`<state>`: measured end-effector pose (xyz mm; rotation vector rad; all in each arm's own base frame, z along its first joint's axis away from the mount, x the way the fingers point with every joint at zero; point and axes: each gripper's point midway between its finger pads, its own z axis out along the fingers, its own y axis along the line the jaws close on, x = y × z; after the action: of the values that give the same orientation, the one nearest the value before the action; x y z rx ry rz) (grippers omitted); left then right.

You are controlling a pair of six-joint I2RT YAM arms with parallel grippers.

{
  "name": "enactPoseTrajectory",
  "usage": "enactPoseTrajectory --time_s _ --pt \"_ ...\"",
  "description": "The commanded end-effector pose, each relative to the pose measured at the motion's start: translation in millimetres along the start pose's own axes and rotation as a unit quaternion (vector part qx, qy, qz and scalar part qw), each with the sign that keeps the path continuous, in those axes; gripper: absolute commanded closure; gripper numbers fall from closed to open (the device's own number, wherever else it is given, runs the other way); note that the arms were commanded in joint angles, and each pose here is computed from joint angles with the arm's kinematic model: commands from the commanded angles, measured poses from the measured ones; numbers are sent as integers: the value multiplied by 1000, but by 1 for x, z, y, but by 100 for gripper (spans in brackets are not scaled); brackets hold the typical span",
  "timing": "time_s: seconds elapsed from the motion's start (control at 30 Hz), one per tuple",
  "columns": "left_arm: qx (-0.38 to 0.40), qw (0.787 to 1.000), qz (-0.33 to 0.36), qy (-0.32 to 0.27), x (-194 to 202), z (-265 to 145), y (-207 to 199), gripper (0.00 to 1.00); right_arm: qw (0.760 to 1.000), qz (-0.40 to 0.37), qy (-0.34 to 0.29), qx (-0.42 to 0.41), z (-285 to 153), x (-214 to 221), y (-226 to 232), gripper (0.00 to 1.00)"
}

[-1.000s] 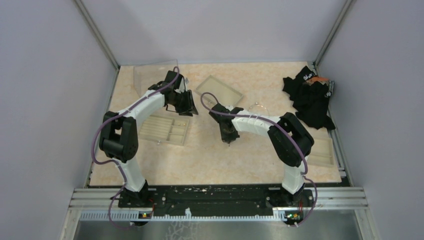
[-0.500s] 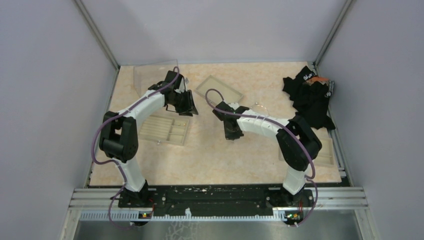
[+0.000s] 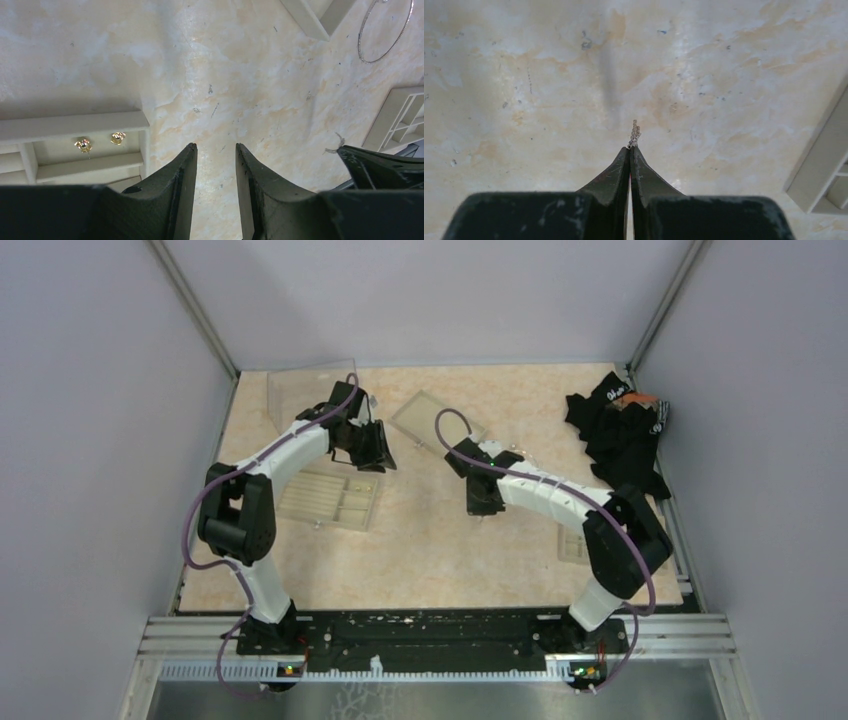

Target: Organize the mixed jewelry

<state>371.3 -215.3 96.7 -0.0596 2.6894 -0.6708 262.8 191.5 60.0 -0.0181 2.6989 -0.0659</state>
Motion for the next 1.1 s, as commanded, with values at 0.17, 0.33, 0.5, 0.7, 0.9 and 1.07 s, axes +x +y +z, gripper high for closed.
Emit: enactPoseTrajectory --time_s 0.17,0.33,0.5,0.7,0.9,1.07 --pt "18 1000 4 -17 -5 -11 -11 59 997 61 -37 33 -18 -18 -59 100" --pt "19 1000 5 -15 -5 -9 -12 60 994 77 -41 73 -22 -20 -93 100" --pt "19 1000 6 -14 -5 -7 -12 60 988 111 -47 100 -30 -20 -137 100" --pt "22 1000 6 -13 -9 -4 -14 59 977 155 -33 141 -31 -10 -189 100" --pt "26 1000 7 -13 -12 -2 -18 60 970 170 -17 170 -20 -3 -211 100" --pt "27 1000 8 -14 -14 -2 -19 59 969 173 7 178 -3 6 -218 100"
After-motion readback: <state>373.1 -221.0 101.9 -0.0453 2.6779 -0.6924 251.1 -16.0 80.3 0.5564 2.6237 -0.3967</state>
